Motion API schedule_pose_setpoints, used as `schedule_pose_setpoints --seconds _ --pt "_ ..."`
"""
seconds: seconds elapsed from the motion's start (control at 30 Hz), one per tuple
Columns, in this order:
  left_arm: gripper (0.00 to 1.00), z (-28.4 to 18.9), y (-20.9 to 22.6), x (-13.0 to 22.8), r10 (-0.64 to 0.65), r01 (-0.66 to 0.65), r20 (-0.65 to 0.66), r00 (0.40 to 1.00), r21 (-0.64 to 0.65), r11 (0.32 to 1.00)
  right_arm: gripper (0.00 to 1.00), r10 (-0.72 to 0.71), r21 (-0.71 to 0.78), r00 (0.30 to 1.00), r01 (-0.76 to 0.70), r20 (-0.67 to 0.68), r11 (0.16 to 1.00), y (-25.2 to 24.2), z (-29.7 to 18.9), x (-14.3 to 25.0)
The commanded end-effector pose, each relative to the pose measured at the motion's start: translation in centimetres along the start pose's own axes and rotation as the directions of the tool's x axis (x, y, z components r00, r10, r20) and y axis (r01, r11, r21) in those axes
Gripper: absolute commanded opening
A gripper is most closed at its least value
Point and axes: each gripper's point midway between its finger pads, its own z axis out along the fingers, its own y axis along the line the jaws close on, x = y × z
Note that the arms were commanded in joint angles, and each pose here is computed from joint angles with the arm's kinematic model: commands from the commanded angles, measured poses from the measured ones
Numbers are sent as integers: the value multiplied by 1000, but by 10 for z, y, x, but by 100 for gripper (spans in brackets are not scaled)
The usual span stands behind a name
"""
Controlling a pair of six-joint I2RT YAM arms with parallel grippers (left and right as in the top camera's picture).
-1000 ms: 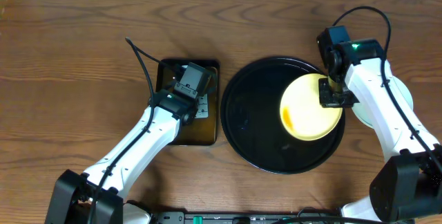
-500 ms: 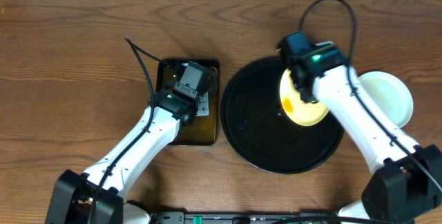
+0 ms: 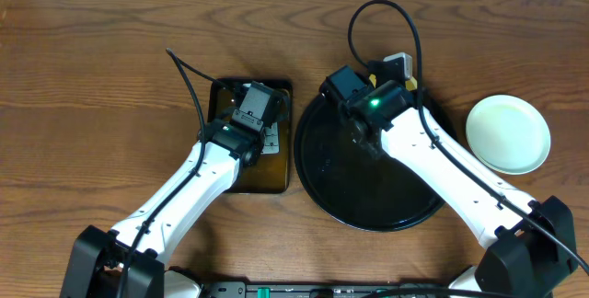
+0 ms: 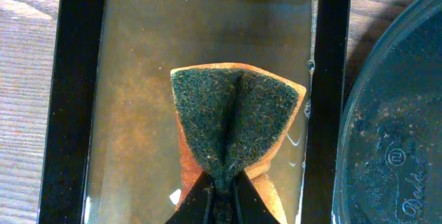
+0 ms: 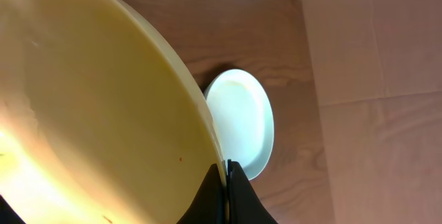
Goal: Clean dirty plates on tray and stack at the side
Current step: 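Lift the yellow plate right and stack it on the blue plates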
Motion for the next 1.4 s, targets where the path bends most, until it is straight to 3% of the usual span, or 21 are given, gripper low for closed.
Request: schedule_pose_setpoints --seconds 0.0,0.23,0.4,0.73,1.03,1.1,1.17,1.23,1.27,1.33,1.37 --pt "8 3 6 1 10 -10 -1 1000 -25 1000 1 42 38 998 -44 37 998 -8 -4 -6" --pt "8 3 6 1 10 -10 0 1000 -25 1000 1 136 44 991 -135 -16 990 -19 12 -1" --pt "8 4 4 -3 68 -68 13 998 -19 998 1 233 32 960 -231 -156 972 -35 46 15" --pt "8 52 32 0 49 -55 -61 997 -87 995 1 440 17 767 -489 -466 872 -84 117 66" --pt "9 69 35 9 46 -56 -102 994 -98 994 1 545 19 616 -653 -569 757 -122 158 98" --pt "15 69 35 8 46 -55 -99 994 -97 994 1 553 15 605 -667 -573 745 -129 164 102" --pt "28 69 35 8 45 -55 -97 994 -97 994 1 549 -20 602 -684 -580 729 -131 169 103" --pt "51 66 34 6 45 -53 -92 995 -92 994 2 549 -34 598 -694 -584 719 -133 172 104" --pt "56 64 34 4 44 -52 -88 995 -90 995 7 554 -28 593 -697 -584 717 -135 173 105" --pt "61 54 34 -1 42 -49 -74 996 -86 995 34 563 -33 588 -708 -581 705 -135 175 104" --pt "63 47 34 -4 41 -47 -68 997 -84 995 40 564 -50 584 -719 -583 693 -133 175 102"
